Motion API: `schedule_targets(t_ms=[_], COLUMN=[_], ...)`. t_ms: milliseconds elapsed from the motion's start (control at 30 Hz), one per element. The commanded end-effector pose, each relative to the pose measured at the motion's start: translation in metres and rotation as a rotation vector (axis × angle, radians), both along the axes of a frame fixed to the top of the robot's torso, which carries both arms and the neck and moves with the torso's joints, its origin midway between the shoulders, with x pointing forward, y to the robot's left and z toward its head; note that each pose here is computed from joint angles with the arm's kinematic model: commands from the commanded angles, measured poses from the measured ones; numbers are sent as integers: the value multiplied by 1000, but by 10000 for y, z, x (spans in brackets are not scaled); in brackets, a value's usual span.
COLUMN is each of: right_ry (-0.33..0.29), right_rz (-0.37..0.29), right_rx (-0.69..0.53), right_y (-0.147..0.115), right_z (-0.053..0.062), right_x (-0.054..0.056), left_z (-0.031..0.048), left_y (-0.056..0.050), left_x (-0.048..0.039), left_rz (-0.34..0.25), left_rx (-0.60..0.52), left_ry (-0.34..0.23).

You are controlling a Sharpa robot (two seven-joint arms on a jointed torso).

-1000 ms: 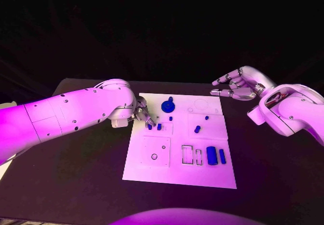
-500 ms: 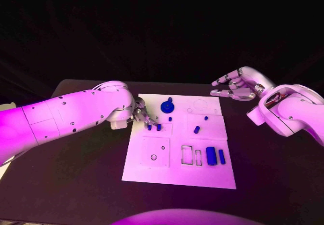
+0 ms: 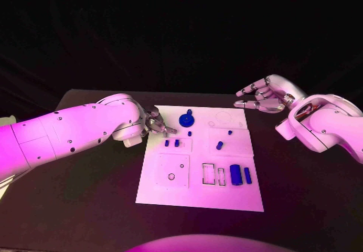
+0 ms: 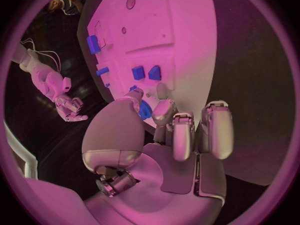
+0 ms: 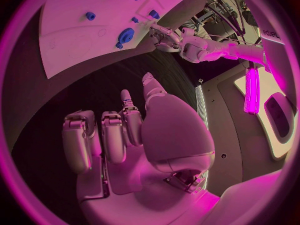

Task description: Assemble the parts on the task board

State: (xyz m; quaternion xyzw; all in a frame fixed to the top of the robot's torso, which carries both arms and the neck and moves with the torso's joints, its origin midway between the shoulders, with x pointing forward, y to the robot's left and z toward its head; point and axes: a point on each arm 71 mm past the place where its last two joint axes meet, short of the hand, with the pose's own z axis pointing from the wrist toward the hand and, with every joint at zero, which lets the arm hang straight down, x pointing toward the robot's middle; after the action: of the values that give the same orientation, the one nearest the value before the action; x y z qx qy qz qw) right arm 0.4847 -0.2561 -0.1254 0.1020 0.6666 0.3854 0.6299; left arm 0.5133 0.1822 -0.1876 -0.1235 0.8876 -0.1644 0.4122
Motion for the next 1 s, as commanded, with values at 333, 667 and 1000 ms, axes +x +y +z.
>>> schedule_targets(t_ms=[333, 667, 1000], right_ry=[-1, -1, 1], right_rz=[10, 11, 14], right_rx=[-4, -4, -4], right_y=[4, 7, 17], right_z=[-3, -5, -14], right_x=[-2, 1, 2], left_z=[232, 160, -5], left_y=[-157, -386, -570], left_x=[28, -44, -39], left_rz=[-71, -296, -397], left_rx=[-425, -290, -146], left_ry=[-280, -478, -536])
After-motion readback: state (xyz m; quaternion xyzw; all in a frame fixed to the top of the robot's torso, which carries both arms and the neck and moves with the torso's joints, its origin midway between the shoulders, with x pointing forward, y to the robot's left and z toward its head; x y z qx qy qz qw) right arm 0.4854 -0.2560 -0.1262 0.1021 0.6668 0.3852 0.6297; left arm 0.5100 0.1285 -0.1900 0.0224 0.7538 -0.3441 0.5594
